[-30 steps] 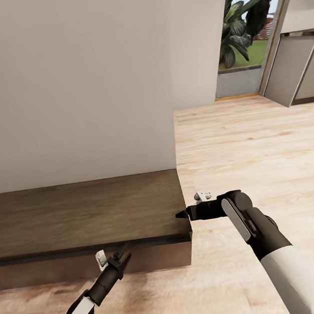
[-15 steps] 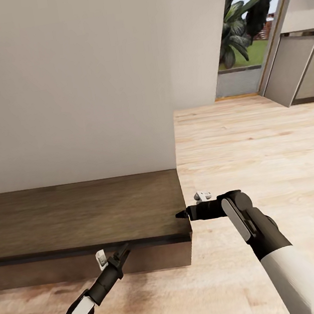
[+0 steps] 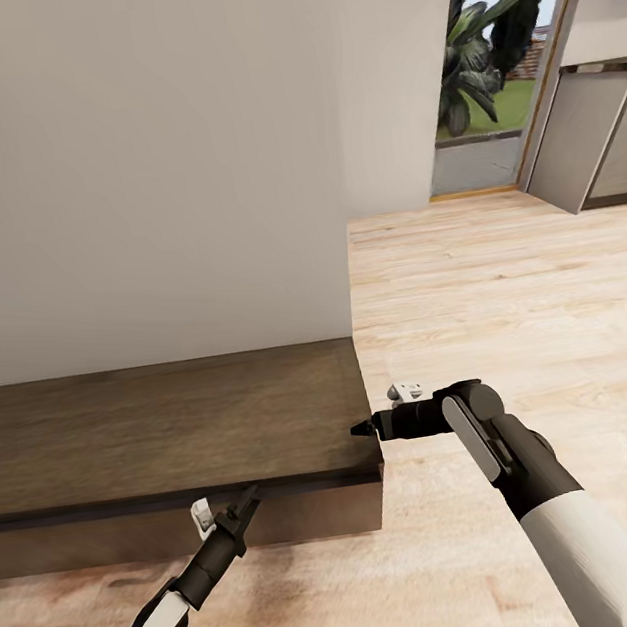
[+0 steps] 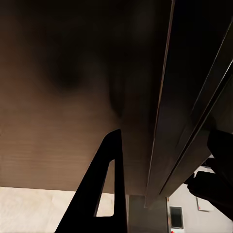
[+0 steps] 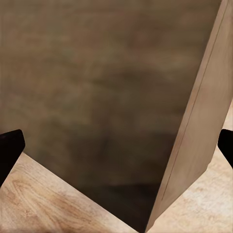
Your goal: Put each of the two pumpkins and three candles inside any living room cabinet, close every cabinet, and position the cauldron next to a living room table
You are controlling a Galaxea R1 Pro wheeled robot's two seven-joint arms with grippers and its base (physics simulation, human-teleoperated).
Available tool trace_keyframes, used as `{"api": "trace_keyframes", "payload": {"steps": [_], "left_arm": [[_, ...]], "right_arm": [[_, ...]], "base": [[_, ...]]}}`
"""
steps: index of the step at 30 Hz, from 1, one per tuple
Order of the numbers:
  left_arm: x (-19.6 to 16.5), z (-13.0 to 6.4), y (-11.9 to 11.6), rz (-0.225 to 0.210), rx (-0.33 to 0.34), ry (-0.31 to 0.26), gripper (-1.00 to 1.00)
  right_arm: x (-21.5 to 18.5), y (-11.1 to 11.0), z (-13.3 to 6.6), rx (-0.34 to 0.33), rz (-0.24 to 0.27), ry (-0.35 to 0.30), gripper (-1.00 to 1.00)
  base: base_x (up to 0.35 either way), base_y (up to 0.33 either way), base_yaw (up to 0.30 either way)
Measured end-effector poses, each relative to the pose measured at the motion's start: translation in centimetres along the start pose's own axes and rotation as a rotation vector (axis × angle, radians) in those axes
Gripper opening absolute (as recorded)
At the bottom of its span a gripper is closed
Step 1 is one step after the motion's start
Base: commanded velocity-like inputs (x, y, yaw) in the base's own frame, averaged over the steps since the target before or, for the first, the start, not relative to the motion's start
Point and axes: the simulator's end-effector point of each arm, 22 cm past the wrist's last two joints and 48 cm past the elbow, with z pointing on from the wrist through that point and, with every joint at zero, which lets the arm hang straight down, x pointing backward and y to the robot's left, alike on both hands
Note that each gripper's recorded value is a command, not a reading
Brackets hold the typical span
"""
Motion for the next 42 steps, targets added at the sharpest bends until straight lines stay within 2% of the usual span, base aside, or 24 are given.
{"api": "trace_keyframes", "payload": {"steps": [5, 14, 17, 42], "left_arm": [[0.0, 0.0, 0.0, 0.000, 0.000, -0.001, -1.00], [0.0, 0.1, -1.0, 0.032, 0.004, 0.007, -1.00], [0.0, 0.1, -1.3, 0.017, 0.015, 0.009, -1.00], [-0.1, 0.2, -1.4, 0.013, 0.021, 0.004, -1.00]], "right_arm": [[0.0, 0.0, 0.0, 0.000, 0.000, 0.000, 1.00], [-0.8, 0.7, -1.0, 0.001, -0.014, -0.019, 1.00], [-0.8, 0.7, -1.0, 0.000, -0.014, -0.020, 1.00], [-0.9, 0.7, -1.1, 0.000, -0.012, -0.022, 1.00]], "base": [[0.000, 0.000, 0.000], [0.000, 0.000, 0.000], [0.000, 0.000, 0.000], [0.000, 0.000, 0.000]]}}
